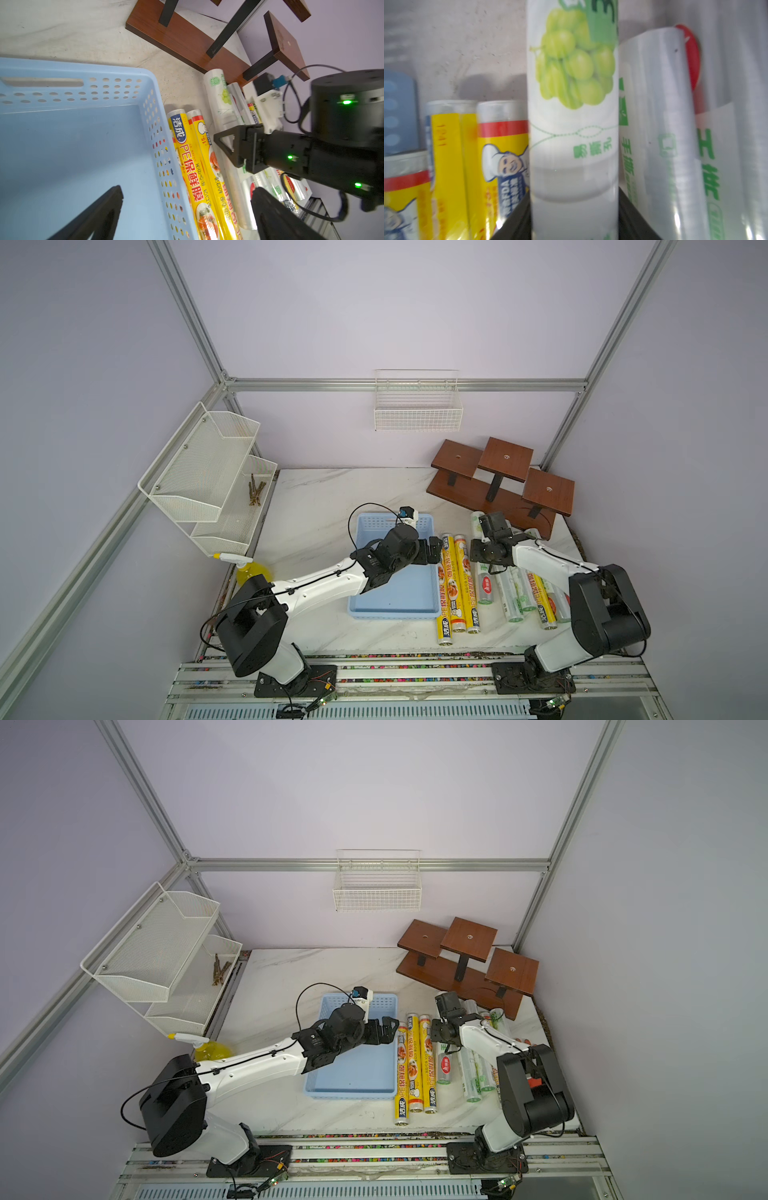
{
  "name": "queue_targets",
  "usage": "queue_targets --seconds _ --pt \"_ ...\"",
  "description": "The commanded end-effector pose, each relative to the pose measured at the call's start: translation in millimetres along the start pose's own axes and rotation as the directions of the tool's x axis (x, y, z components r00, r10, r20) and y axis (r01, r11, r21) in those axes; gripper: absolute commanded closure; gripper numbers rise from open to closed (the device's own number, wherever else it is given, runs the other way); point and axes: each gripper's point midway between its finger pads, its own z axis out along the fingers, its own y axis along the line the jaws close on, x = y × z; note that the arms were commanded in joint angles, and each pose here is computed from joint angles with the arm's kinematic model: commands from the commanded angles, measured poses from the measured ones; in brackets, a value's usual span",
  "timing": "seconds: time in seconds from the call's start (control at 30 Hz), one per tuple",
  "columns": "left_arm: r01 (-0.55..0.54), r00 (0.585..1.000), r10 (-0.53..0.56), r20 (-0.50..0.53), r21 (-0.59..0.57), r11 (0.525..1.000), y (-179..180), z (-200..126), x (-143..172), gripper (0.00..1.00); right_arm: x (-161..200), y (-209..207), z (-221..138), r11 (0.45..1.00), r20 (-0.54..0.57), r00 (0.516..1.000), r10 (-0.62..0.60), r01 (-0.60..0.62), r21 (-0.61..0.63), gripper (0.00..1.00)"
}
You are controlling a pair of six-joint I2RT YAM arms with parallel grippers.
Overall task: Put the plastic wrap into the basket
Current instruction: Pick up the plastic wrap from the center of the board, then place the plastic wrap in the basket.
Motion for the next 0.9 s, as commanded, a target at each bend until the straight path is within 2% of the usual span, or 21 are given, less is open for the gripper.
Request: queue_targets --seconds 0.0,0.13,0.3,0.43,0.63,0.87 --pt "-0.047 0.996 0.049 0.071 -0.032 0.998 10 -17 -17 0.0 -20 8 -26 0.998 0.1 0.994 0.031 -0.026 -0.052 0.67" --pt "-0.06 0.992 0.067 0.103 -0.075 0.995 26 -32 -29 0.0 -22 17 -48 0.993 0.13 0.991 0.043 -0.027 -0.119 0.68" --pt "-0.022 0.992 0.042 0.118 -0.166 0.986 59 -49 -35 0.0 -28 36 -71 0.972 0.154 0.986 0.061 -0.023 -0.234 0.68" --pt "-0.001 0.987 0.032 0.155 -0.196 0.981 76 -63 -38 0.0 -30 70 -89 0.926 0.143 0.987 0.075 -0.016 -0.377 0.68" --pt "0.021 0.984 0.034 0.177 -0.301 0.954 114 -86 -41 0.0 -32 126 -123 0.846 0.158 0.984 0.084 0.013 -0.533 0.69" --pt "0.099 0.972 -0.013 0.236 -0.358 0.928 151 -110 -38 0.0 -34 174 -157 0.754 0.16 0.98 0.114 0.02 -0.657 0.69"
